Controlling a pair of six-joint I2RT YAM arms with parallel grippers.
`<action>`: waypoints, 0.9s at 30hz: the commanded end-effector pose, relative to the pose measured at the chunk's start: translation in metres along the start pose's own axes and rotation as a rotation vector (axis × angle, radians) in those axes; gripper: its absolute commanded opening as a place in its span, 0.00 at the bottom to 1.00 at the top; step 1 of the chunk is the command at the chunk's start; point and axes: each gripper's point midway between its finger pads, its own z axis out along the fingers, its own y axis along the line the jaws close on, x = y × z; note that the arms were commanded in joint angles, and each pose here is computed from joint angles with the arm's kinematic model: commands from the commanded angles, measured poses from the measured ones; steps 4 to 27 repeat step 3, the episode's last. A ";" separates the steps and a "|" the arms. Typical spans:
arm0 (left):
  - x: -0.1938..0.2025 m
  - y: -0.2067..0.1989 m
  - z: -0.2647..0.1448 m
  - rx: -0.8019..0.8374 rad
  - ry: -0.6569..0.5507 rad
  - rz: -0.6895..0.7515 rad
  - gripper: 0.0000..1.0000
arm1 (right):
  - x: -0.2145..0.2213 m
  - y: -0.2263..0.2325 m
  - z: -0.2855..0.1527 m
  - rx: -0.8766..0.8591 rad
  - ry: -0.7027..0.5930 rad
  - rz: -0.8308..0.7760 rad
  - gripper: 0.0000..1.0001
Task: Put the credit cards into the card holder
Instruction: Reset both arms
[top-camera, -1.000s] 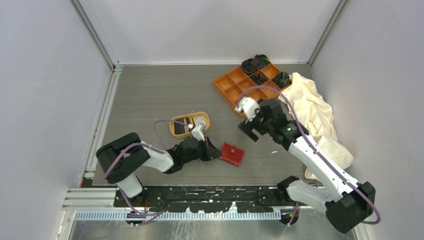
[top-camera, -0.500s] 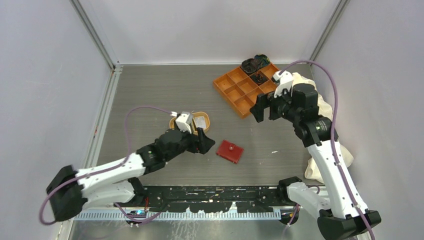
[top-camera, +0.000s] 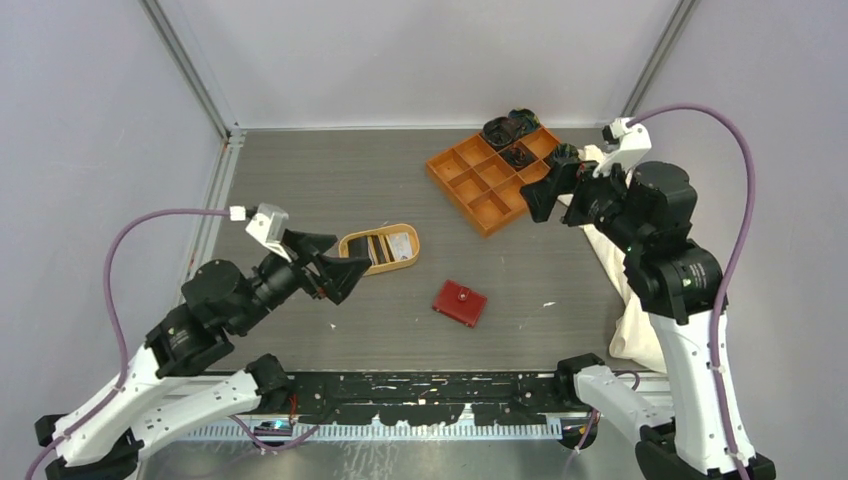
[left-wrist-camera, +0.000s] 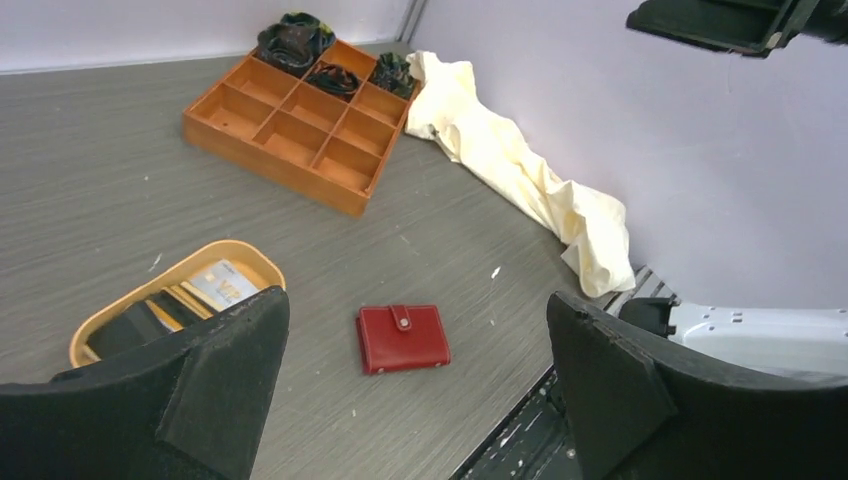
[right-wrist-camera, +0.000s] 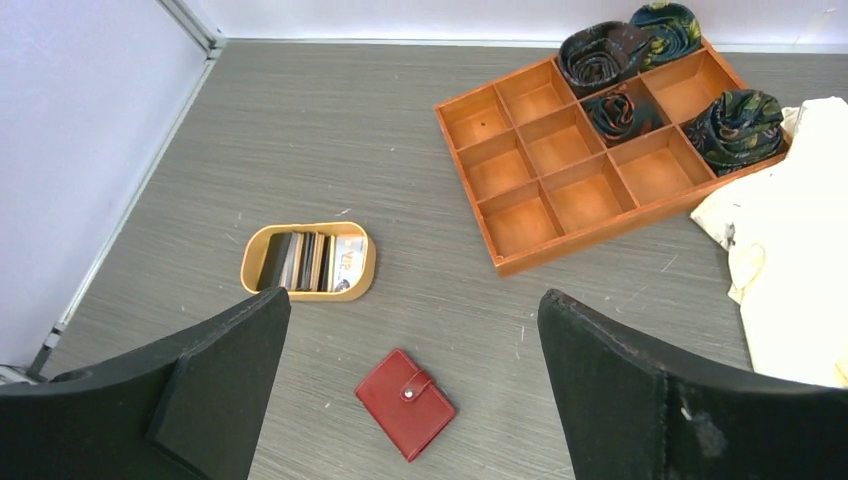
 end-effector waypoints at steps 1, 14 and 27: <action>0.018 0.012 -0.009 -0.039 0.119 0.090 1.00 | -0.011 0.006 -0.012 -0.014 -0.025 0.002 0.99; 0.018 0.011 -0.009 -0.032 0.121 0.099 1.00 | -0.013 0.010 -0.016 -0.030 -0.029 0.006 0.99; 0.018 0.011 -0.009 -0.032 0.121 0.099 1.00 | -0.013 0.010 -0.016 -0.030 -0.029 0.006 0.99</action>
